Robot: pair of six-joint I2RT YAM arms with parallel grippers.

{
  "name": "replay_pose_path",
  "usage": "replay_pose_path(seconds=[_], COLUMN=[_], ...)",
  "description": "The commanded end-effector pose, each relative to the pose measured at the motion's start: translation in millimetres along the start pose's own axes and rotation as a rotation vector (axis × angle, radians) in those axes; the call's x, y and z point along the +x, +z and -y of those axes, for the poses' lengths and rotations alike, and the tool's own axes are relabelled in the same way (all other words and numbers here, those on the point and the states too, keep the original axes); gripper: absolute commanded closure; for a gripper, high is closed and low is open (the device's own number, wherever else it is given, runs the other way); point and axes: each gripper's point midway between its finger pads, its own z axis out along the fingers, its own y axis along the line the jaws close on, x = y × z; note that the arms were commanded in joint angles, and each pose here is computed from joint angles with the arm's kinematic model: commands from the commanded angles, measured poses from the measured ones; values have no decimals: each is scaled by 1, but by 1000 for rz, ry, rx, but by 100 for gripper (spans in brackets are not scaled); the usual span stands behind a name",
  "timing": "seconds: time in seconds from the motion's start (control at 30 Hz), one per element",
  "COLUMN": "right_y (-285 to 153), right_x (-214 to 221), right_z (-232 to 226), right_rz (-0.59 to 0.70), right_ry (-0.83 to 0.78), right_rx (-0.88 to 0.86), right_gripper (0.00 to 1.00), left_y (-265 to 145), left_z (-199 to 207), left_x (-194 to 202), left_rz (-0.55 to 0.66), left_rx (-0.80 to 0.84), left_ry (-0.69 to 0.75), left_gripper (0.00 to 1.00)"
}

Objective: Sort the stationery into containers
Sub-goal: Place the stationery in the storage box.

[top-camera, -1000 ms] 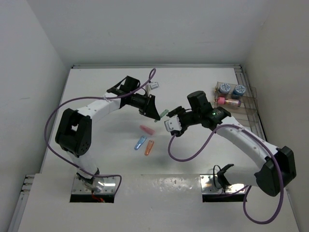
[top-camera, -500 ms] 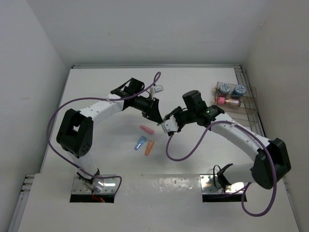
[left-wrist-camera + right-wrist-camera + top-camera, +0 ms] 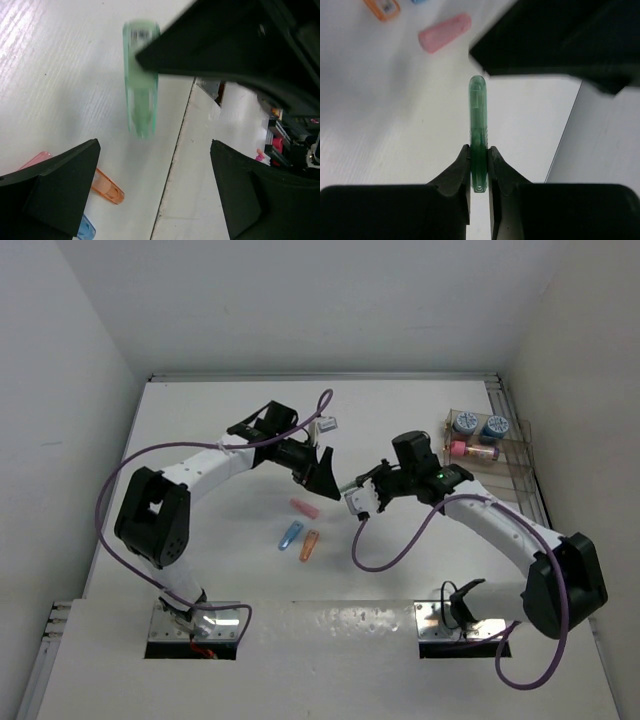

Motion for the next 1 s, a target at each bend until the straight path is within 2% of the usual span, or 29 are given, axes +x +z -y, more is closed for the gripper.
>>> replay_pose_path(seconds=[0.0, 0.13, 0.17, 0.33, 0.53, 0.67, 0.9, 0.97], right_y=[-25, -61, -78, -142, -184, -193, -196, -196], right_x=[20, 59, 80, 145, 200, 227, 264, 275], right_z=[2, -11, -23, -55, -81, -84, -95, -103], right_rz=[-66, -161, -210, -342, -422, -448, -489, -506], right_ry=[49, 153, 216, 352, 382, 395, 392, 400], right_rx=[54, 86, 94, 187, 191, 198, 161, 135], right_gripper=[100, 100, 100, 100, 100, 100, 100, 93], left_y=[-24, -51, -62, -78, -99, -108, -110, -112], left_z=[12, -14, -23, -50, -84, -94, -106, -108], left_x=[-24, -35, -40, -23, -10, -10, 6, 9], left_rz=[73, 128, 145, 83, 121, 140, 84, 57], left_rx=[-32, -134, -159, -202, -361, -427, -452, -459], left_ry=[109, 88, 82, 47, -10, 0, 13, 84], left_gripper=[0, 0, 0, 0, 0, 0, 0, 0])
